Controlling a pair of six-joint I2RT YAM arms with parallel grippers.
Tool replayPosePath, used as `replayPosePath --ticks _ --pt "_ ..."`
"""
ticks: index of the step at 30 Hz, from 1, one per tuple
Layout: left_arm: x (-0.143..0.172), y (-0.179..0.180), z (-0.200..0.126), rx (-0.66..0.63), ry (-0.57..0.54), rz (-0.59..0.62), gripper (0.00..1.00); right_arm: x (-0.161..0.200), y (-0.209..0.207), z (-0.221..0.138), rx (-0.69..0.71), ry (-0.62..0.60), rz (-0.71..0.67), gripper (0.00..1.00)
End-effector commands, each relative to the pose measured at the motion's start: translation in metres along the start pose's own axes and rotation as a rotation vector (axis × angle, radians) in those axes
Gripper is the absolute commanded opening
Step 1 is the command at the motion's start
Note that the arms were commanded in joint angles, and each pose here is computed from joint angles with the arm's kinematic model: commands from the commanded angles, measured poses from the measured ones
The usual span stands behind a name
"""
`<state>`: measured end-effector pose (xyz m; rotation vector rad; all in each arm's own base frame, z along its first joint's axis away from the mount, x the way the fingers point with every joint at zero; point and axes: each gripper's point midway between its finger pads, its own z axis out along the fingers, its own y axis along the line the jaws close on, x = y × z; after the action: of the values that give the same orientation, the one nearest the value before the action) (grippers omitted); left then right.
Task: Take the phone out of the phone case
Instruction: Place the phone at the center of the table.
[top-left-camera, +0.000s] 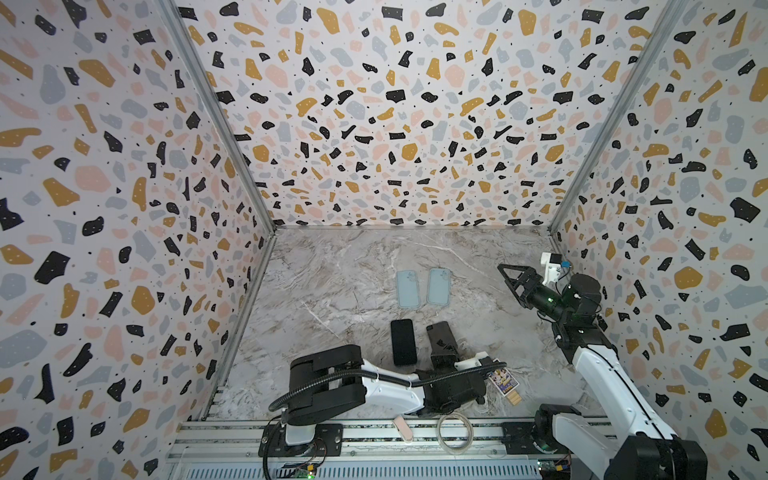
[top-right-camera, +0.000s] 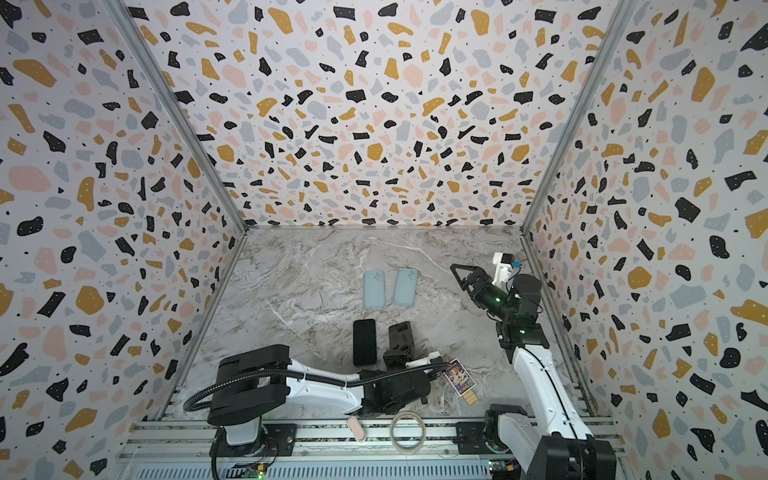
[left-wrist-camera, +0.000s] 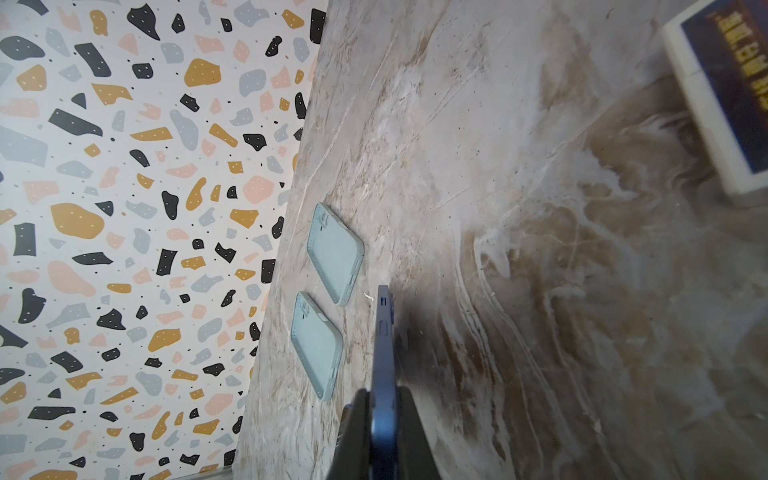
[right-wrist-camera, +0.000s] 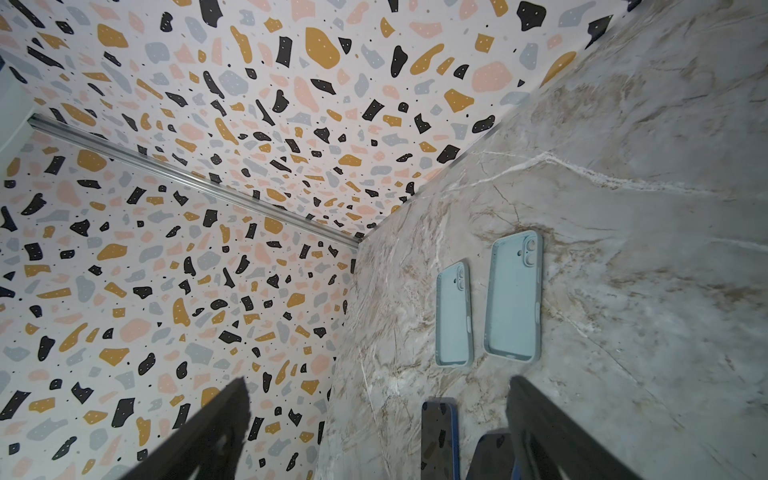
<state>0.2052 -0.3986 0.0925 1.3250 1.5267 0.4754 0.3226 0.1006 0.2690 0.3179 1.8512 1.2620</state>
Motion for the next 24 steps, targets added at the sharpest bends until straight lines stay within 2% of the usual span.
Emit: replayPosePath --ticks 1,3,4,5,8,17,24 --pt "-0.005 0.006 0.004 -0.033 -0.024 -0.035 0.0 0.002 0.015 -0.007 -0.032 0.002 -0.016 0.97" --pt "-0.003 0.005 0.004 -0.031 -0.02 -0.032 0.03 0.003 0.016 -0.008 -0.033 0.006 -0.021 0.97" --pt "-0.001 0.004 0.004 -0.029 -0.017 -0.031 0.16 0.005 0.015 -0.009 -0.033 0.011 -0.02 0.97" --pt "0.0 0.003 0.004 -0.022 -0.015 -0.031 0.23 0.005 0.015 -0.009 -0.035 0.016 -0.02 0.97" --pt "0.004 -0.001 0.004 -0.006 -0.006 -0.033 0.34 0.006 0.014 -0.009 -0.034 0.016 -0.019 0.97" --pt "0.012 -0.005 0.004 -0.001 0.005 -0.043 0.39 0.005 0.012 -0.007 -0.042 0.017 -0.009 0.97" --pt "0.009 0.002 -0.001 0.004 -0.005 -0.091 0.62 0.008 0.01 -0.007 -0.049 0.026 -0.004 0.98"
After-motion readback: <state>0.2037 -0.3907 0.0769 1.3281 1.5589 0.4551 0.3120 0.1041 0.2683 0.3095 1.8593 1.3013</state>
